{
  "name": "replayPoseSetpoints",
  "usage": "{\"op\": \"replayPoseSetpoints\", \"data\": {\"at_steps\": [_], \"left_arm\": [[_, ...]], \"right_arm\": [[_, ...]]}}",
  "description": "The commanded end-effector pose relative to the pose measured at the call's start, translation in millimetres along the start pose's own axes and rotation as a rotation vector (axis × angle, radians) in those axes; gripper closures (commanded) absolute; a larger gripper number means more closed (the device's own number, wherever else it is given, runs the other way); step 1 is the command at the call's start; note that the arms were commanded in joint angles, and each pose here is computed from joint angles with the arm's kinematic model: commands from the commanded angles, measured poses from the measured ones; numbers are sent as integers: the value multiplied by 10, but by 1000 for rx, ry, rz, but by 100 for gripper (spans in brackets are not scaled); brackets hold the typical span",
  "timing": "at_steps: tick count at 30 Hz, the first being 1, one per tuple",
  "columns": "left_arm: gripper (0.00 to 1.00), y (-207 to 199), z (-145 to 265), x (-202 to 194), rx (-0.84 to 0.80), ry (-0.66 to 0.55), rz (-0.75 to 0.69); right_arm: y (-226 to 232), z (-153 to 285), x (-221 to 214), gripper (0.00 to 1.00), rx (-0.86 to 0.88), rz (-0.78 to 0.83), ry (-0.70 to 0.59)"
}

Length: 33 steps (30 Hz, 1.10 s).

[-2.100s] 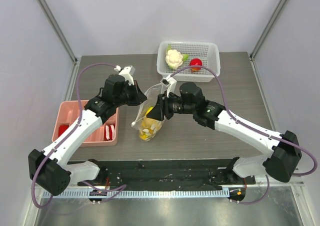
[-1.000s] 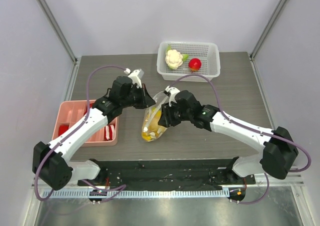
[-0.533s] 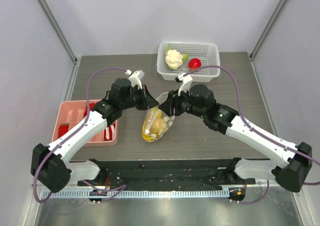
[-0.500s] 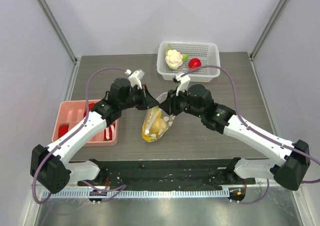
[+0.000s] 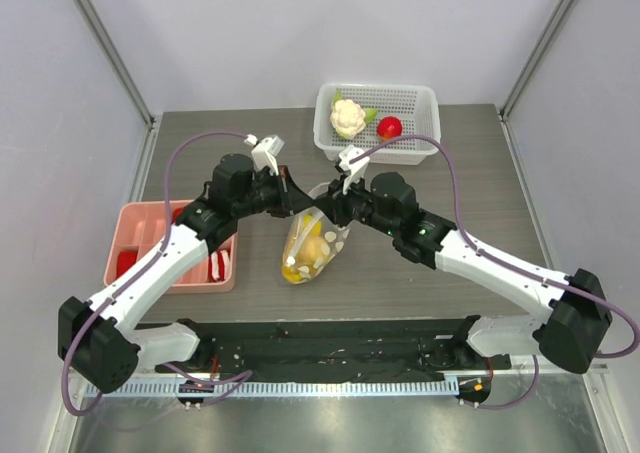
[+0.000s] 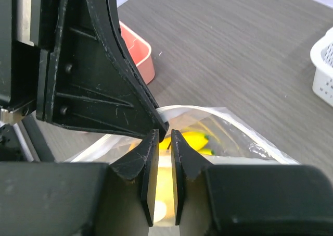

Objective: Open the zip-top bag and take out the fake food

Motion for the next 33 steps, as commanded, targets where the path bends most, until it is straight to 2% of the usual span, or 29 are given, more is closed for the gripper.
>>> {"op": "replayPoseSetpoints", "data": {"at_steps": [1, 6, 15, 17, 20, 23, 24, 27, 33], "left_arm": [[100, -352, 103, 195, -148, -54, -57], [100, -341, 111, 172, -147, -51, -61], [100, -228, 94, 163, -86, -47, -53], [100, -207, 93, 159, -77, -47, -53], [100, -174, 87, 148, -58, -47, -51], [100, -120, 65, 139, -28, -42, -46], [100, -103, 64, 140, -15, -42, -46], [100, -45, 40, 118, 21, -24, -35], [100, 2, 12, 100, 37, -20, -16]], "right_arm": [[-40, -222, 50, 78, -16, 41, -76], [-208, -378, -153, 78, -104, 55, -54], [-210, -272, -349, 79, -106, 22, -22], [-225, -247, -360, 78, -122, 3, -31], [-215, -297, -269, 70, -128, -23, -42], [-283, -397, -147, 66, -230, -109, 33], [-302, -369, -275, 63, -273, -169, 117], [-314, -374, -389, 55, -298, -210, 170], [-336, -299, -722, 54, -305, -221, 241]]}}
Point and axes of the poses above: each gripper's point midway between its finger pads, its own z axis back along the fingers, its own y axis along the line the jaws close on, x = y × z, the point moved 4 cm from there along z, back along the fingers
